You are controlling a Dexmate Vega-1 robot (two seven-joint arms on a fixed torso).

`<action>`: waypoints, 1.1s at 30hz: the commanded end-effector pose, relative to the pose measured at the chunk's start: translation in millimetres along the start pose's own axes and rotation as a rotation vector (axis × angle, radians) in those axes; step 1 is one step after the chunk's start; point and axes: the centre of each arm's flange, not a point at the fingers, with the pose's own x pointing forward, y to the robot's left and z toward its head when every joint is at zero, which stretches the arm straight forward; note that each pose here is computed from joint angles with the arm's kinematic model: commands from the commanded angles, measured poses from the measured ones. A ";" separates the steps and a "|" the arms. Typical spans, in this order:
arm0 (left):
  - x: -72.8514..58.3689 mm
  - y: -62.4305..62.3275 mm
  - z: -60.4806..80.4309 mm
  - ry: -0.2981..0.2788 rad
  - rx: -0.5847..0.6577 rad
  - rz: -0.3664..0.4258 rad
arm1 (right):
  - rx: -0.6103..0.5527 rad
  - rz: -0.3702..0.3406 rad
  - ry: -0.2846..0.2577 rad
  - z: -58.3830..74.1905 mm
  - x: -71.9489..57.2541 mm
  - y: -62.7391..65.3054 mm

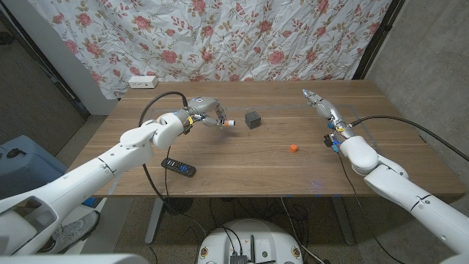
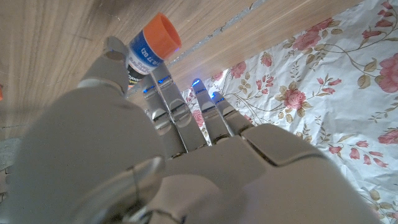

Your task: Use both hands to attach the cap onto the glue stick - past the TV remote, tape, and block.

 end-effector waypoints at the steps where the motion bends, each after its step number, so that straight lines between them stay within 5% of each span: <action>1: 6.6 -4.6 8.2 0.005 -0.084 0.032 | -0.173 0.016 -0.014 11.9 -14.7 -1.7; 21: 2.7 -2.3 24.4 0.061 -0.190 0.129 | -0.454 0.141 -0.001 26.9 -35.8 -6.7; 33: 5.6 4.8 29.7 0.066 -0.229 0.174 | -0.594 0.281 0.029 47.0 -35.2 -7.4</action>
